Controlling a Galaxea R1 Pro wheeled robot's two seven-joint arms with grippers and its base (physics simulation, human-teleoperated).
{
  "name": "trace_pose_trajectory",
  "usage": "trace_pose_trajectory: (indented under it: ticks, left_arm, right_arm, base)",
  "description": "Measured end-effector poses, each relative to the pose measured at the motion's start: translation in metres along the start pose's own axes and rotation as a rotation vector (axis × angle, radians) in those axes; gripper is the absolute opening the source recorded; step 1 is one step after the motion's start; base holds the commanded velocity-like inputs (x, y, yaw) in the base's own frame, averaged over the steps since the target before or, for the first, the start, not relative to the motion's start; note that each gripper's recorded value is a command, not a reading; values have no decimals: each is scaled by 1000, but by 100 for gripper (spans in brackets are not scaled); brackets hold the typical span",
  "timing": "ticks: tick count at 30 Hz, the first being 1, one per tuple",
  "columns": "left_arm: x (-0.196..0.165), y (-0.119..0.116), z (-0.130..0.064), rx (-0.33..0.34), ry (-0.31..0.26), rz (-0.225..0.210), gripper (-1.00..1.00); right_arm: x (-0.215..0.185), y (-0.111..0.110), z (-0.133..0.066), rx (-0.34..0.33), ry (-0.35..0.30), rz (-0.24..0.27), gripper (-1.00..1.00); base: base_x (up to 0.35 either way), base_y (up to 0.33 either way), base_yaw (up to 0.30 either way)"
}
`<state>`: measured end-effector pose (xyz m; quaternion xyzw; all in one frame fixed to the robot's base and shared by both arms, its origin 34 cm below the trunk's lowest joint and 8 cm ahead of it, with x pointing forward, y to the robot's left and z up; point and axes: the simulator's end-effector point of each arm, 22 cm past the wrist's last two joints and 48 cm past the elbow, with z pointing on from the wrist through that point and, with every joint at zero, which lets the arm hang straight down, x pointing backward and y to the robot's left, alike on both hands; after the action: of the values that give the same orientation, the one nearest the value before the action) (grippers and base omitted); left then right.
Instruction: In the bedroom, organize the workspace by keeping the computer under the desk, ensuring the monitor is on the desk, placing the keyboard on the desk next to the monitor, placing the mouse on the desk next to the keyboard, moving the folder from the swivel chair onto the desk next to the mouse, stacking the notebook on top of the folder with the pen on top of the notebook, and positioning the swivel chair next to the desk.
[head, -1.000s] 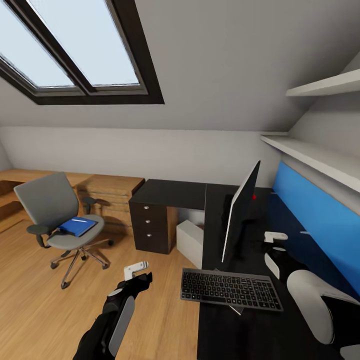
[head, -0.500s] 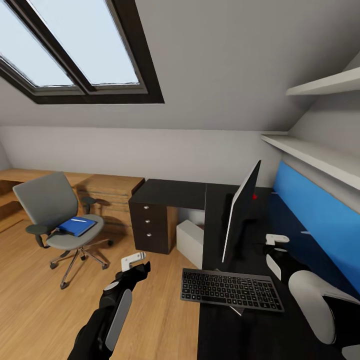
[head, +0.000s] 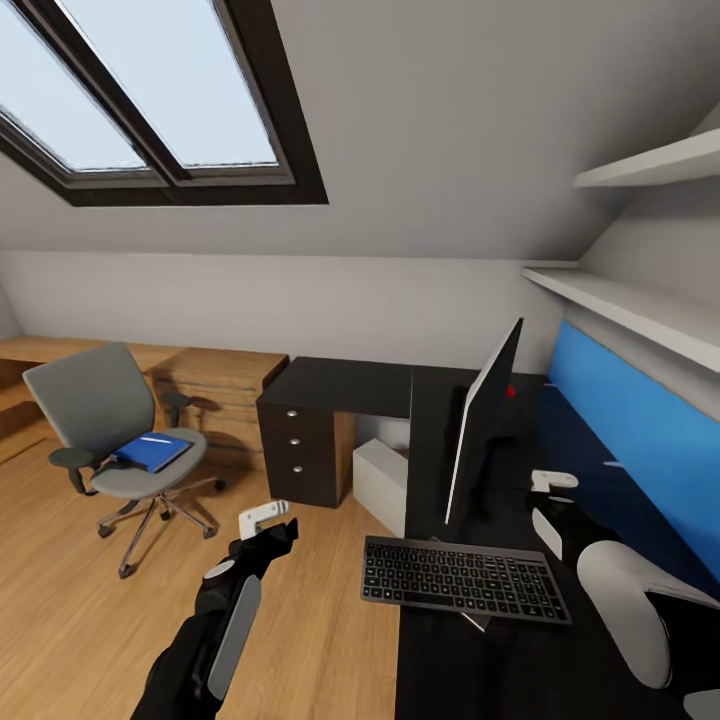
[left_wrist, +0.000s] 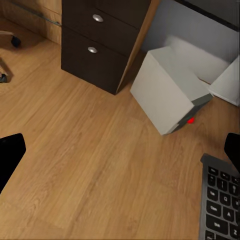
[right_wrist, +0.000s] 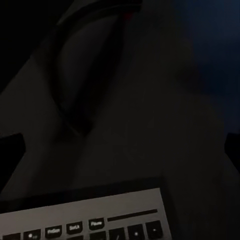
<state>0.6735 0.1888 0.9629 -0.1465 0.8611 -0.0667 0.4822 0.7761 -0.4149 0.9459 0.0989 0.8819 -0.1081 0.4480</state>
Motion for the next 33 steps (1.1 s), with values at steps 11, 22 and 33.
trace_pose_trajectory:
  ticks: [11,22,33]
  left_arm:
    - [-8,0,4,5,-30,-5,100]
    - [-1,1,13,6,-30,-6,100]
    - [8,4,22,5,-26,-6,100]
  right_arm:
    - [4,4,8,-4,1,6,100]
    - [9,7,16,-4,-2,5,100]
    - [17,9,25,-3,-3,5,100]
  base:
    - [0,0,0]
    - [0,0,0]
    - [0,0,0]
